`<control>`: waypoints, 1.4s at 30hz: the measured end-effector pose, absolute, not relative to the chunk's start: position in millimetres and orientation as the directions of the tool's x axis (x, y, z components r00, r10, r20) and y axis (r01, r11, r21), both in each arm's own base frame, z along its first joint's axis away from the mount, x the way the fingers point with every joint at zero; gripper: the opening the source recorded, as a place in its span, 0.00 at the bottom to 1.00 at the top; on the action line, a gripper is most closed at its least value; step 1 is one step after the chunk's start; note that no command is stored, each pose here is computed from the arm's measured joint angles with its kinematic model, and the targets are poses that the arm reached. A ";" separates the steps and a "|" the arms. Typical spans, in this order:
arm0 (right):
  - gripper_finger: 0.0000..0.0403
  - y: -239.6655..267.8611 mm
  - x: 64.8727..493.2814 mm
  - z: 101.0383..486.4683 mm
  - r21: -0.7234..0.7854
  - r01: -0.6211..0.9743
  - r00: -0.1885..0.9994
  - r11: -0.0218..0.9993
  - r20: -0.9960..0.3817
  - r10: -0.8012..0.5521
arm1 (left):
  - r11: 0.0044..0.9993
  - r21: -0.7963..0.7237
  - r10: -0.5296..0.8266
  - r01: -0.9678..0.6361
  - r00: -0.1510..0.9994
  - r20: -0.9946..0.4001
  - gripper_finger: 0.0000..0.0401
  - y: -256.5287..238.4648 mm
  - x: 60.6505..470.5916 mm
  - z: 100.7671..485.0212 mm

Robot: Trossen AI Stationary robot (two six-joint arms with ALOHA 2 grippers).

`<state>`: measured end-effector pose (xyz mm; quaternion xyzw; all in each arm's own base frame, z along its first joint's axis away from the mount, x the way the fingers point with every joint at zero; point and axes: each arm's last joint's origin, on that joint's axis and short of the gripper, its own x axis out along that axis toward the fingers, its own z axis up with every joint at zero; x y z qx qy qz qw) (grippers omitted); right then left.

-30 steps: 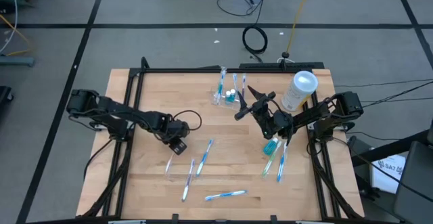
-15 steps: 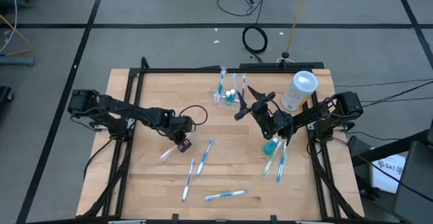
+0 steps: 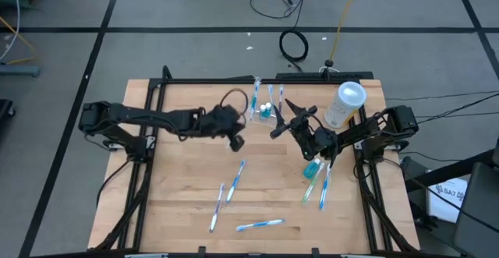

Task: Pick & Place toothbrushing station
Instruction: Put the orange toothbrush into the left section of the transparent organizer

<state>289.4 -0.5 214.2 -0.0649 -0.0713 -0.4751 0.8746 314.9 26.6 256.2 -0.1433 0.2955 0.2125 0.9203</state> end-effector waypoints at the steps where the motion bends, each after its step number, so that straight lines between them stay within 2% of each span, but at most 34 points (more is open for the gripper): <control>1: 0.53 -0.5 289.5 214.1 -0.047 0.840 0.539 0.540 0.186 -0.822 | 0.873 -0.130 0.317 -0.470 0.749 -0.583 0.03 31.0 317.1 263.0; 5: 0.53 -0.4 290.1 212.5 -0.065 0.839 0.542 0.540 0.176 -0.822 | 0.878 -0.085 0.375 -0.472 0.785 -0.494 0.05 53.5 322.6 288.7; 8: 0.53 -0.5 290.4 211.6 -0.077 0.839 0.543 0.538 0.171 -0.822 | 0.889 -0.052 0.412 -0.454 0.846 -0.339 0.04 69.0 327.4 305.0; 11: 0.53 -0.5 290.5 211.1 -0.079 0.839 0.544 0.538 0.168 -0.822 | 0.910 -0.064 0.386 -0.409 0.893 -0.230 0.01 84.7 327.5 316.2; 14: 0.53 -0.5 290.9 210.1 -0.068 0.837 0.546 0.542 0.162 -0.822 | 0.904 -0.082 0.398 -0.420 0.896 -0.195 0.03 104.8 322.5 319.8; 18: 0.53 -0.5 291.1 209.4 -0.072 0.837 0.547 0.543 0.157 -0.822 | 0.889 -0.101 0.424 -0.446 0.887 -0.181 0.04 130.9 310.8 306.1; 23: 0.53 -0.5 291.1 209.5 -0.072 0.837 0.547 0.543 0.157 -0.822 | 0.934 -0.125 0.336 -0.334 0.942 0.002 0.02 146.3 291.3 277.0; 29: 0.53 -2.1 291.1 209.5 -0.071 0.839 0.543 0.539 0.158 -0.825 | 0.930 -0.110 0.361 -0.350 0.926 0.106 0.02 144.3 264.6 239.3; 33: 0.53 -8.4 291.0 209.5 -0.001 0.847 0.526 0.532 0.158 -0.836 | 0.946 -0.024 0.325 -0.324 0.940 0.104 0.02 134.9 262.0 229.3; 38: 0.53 -17.5 290.6 209.5 0.141 0.842 0.500 0.521 0.158 -0.851 | 0.947 0.000 0.317 -0.320 0.940 0.126 0.01 131.9 263.4 231.6; 42: 0.53 -19.3 290.5 209.5 0.169 0.839 0.495 0.518 0.158 -0.854 | 0.940 -0.015 0.339 -0.340 0.935 0.106 0.02 134.6 267.1 223.1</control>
